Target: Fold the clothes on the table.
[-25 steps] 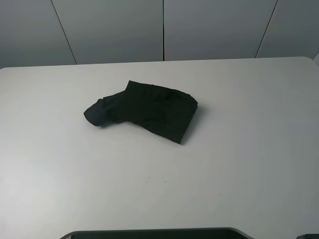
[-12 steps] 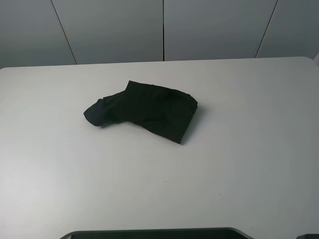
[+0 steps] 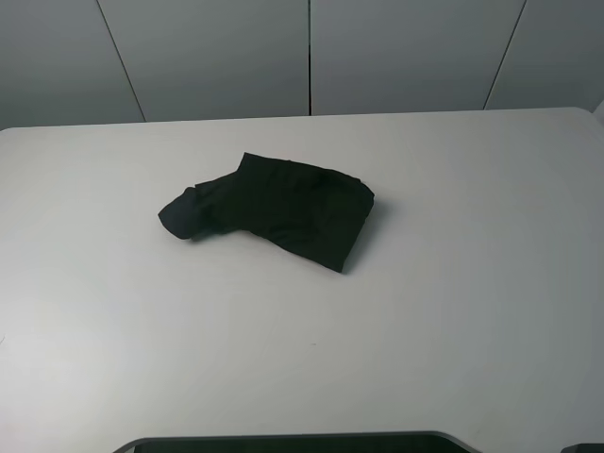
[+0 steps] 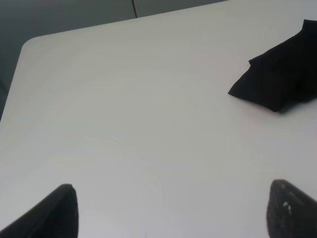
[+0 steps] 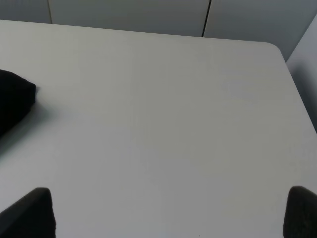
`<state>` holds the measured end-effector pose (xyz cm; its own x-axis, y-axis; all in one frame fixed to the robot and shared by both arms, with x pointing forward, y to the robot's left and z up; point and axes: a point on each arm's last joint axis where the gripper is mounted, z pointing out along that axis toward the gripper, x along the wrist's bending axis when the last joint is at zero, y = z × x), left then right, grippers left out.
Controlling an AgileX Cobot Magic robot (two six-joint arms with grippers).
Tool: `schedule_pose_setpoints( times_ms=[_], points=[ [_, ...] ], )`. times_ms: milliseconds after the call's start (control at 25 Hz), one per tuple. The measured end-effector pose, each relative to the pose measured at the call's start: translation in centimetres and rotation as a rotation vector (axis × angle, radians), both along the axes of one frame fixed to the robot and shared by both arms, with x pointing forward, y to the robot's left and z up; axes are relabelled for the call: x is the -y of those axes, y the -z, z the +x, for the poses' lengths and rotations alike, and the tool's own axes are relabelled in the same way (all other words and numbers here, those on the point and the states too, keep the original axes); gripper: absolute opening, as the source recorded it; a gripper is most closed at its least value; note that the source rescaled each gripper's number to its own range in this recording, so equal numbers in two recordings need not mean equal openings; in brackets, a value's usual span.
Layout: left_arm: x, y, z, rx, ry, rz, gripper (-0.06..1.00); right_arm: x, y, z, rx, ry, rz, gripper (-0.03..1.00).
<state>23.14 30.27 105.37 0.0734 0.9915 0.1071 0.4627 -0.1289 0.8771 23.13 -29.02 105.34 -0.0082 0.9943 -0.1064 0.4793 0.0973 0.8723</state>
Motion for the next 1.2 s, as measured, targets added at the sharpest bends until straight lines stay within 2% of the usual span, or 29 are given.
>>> schedule_pose_setpoints(
  times_ms=[280, 520, 1200],
  points=[
    [-0.24, -0.01, 0.03, 0.000, 0.041, -0.010, 0.99, 0.04, 0.00, -0.06, 0.000, -0.056, 0.002, 1.00],
    [-0.51, -0.02, 0.05, 0.001, -0.003, -0.034, 0.99, 0.05, 0.00, -0.07, 0.000, -0.069, 0.002, 1.00],
    [-0.47, -0.02, 0.05, 0.000, -0.004, -0.045, 0.99, 0.05, 0.00, -0.07, 0.000, -0.069, 0.002, 1.00]
  ],
)
